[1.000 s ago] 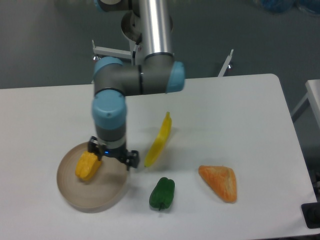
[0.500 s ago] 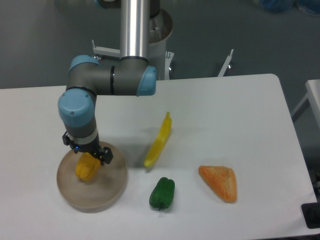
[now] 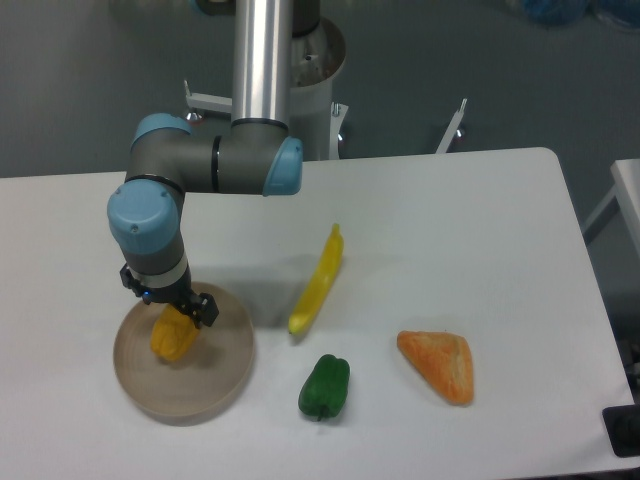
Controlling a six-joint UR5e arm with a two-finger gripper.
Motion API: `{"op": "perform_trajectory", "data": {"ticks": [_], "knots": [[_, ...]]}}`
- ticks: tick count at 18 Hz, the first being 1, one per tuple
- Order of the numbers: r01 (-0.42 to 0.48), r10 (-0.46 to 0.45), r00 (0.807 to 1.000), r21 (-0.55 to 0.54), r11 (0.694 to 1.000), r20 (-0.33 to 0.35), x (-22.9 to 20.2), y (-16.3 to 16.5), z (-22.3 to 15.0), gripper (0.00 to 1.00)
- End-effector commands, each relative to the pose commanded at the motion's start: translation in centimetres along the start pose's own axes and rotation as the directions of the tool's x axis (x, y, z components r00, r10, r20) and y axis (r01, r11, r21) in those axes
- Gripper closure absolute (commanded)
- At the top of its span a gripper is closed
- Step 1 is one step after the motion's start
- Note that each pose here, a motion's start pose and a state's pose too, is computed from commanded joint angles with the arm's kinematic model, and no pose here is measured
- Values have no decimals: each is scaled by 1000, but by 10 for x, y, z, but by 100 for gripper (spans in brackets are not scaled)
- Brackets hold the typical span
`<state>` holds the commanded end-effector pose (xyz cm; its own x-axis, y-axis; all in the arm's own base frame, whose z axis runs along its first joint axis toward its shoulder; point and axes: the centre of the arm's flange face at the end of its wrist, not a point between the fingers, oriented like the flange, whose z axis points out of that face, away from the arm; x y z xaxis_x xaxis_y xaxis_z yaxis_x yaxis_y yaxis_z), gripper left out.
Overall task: Pick up the yellow pepper from the plate
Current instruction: 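Lower the gripper onto the yellow pepper and close on it, then lift the yellow pepper off the plate and carry it beside the orange wedge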
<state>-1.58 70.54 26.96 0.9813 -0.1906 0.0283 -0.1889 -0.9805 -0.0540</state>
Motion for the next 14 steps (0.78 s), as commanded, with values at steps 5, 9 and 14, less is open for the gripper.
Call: {"op": "perform_trajectory", "data": {"ticks": [5,9,14], "knots": [[-22,22,1000,8,1000,0,0,0,-3,50],[-21,21,1000,14,1000,3,-2,0,-7,56],[-23,22,999,47,999,24,-27,4,-31,56]]}}
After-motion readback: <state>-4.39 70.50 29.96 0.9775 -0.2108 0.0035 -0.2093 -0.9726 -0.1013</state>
